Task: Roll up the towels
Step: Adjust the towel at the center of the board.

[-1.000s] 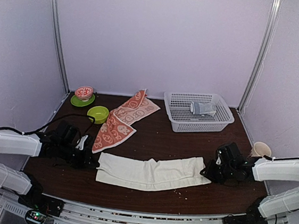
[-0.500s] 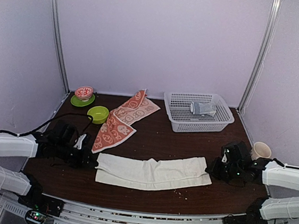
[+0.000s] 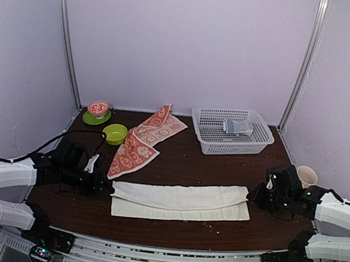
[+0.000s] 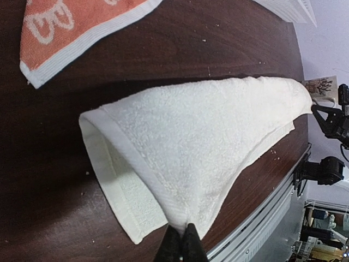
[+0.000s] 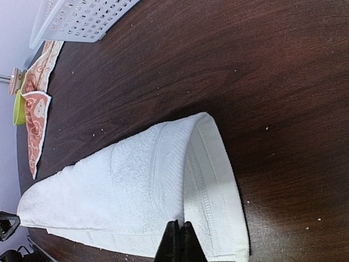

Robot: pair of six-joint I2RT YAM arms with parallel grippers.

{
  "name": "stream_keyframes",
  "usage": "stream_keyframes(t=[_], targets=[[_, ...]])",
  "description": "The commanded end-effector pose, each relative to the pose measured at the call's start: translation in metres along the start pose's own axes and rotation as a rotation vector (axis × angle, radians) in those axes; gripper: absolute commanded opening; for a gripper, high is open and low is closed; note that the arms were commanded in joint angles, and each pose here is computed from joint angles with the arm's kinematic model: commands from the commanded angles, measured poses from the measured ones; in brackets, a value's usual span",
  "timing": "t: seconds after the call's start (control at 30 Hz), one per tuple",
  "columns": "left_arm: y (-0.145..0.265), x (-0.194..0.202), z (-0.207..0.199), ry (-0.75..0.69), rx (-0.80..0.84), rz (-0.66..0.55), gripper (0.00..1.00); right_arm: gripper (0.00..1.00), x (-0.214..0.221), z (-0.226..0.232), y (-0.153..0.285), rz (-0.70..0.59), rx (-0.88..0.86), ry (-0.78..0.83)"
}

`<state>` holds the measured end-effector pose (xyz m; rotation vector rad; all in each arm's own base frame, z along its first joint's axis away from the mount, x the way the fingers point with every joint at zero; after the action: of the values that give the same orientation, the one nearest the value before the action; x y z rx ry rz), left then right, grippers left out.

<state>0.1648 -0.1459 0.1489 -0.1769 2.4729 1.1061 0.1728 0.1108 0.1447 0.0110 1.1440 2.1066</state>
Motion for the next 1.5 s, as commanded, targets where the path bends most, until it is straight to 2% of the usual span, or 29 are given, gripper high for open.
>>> stream_keyframes(t=[0.0, 0.67, 0.83, 1.47], targets=[[0.002, 0.0, -0.006, 0.004, 0.009, -0.014, 0.0, 0.0, 0.0, -0.008, 0.003, -0.024, 0.032, -0.007], [0.004, 0.02, -0.003, 0.015, -0.011, 0.016, 0.0, 0.0, 0.006, -0.02, 0.011, 0.005, 0.049, 0.013], [-0.002, 0.027, 0.003, 0.026, -0.029, 0.046, 0.0, 0.0, 0.015, -0.032, 0.006, 0.052, 0.085, 0.016], [-0.024, 0.039, 0.02, 0.038, -0.07, 0.119, 0.0, 0.0, 0.027, -0.051, -0.005, 0.098, 0.106, 0.003]])
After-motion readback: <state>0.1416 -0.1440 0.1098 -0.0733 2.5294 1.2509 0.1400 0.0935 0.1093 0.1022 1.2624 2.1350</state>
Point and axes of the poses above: each gripper's point midway between its finger pads, its own y axis back along the fingers, its own z axis along the line the jaws close on, x = y × z, the point moved 9 cm from there along y, back along the fingers, and after that the axes turned 11 degrees about -y, right-handed, at the moved point
